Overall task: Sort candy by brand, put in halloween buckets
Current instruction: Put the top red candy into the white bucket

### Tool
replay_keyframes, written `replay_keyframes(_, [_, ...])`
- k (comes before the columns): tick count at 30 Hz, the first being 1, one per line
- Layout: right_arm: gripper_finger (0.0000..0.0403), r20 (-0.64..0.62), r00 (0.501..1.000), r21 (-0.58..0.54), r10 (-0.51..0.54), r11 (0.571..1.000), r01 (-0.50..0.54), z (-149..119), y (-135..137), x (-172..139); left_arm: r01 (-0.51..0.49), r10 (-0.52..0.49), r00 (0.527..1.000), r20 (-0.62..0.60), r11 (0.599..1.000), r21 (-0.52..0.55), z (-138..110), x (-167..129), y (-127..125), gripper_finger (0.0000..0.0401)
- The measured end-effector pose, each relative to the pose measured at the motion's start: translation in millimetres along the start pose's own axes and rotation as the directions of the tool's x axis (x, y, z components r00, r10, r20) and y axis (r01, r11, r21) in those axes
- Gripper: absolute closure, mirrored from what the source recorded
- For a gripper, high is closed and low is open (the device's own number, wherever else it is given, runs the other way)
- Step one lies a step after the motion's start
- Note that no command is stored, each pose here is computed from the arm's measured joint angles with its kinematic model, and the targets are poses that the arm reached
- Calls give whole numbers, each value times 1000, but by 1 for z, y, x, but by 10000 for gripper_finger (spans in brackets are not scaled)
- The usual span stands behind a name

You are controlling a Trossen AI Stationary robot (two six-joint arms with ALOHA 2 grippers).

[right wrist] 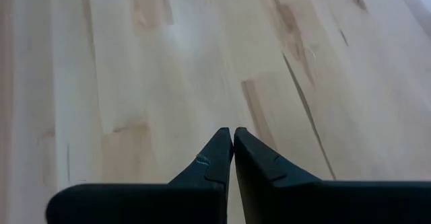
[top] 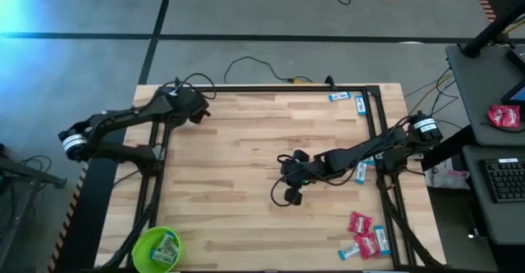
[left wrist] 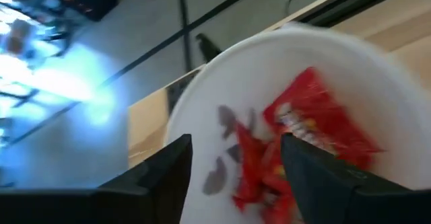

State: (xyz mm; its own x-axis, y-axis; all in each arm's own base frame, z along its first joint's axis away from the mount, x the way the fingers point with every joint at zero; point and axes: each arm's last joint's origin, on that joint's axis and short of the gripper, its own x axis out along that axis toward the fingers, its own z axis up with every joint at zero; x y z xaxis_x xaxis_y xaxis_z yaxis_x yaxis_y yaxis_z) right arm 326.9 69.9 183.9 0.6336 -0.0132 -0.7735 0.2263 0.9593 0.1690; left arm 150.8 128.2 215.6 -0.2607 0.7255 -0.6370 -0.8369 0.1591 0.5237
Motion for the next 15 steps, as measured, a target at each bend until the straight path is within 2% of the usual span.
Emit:
replay_keyframes(4, [390,-61,998,16,-26,1000,27,-6,-3,-2,163,-160,983,87,986,-27,-3,-26,2,187])
replay_keyframes(7, [390,-197,979,88,-43,994,62,-16,-8,-6,339,-334,927,170,941,0,-9,-53,-2,187])
replay_keyframes(9, [390,-311,949,105,-57,990,93,-26,-12,-9,476,-469,856,218,879,22,-16,-74,-5,187])
replay_keyframes(11, [390,-400,913,126,-73,983,134,-36,-11,-13,599,-585,763,274,800,40,-28,-99,-9,187])
replay_keyframes(13, [390,-504,863,179,-15,976,121,-46,-5,-18,673,-646,670,366,737,69,-43,-122,-14,187])
replay_keyframes(15, [390,-602,795,249,77,964,94,-56,4,-24,704,-664,571,483,699,128,-62,-143,-19,187])
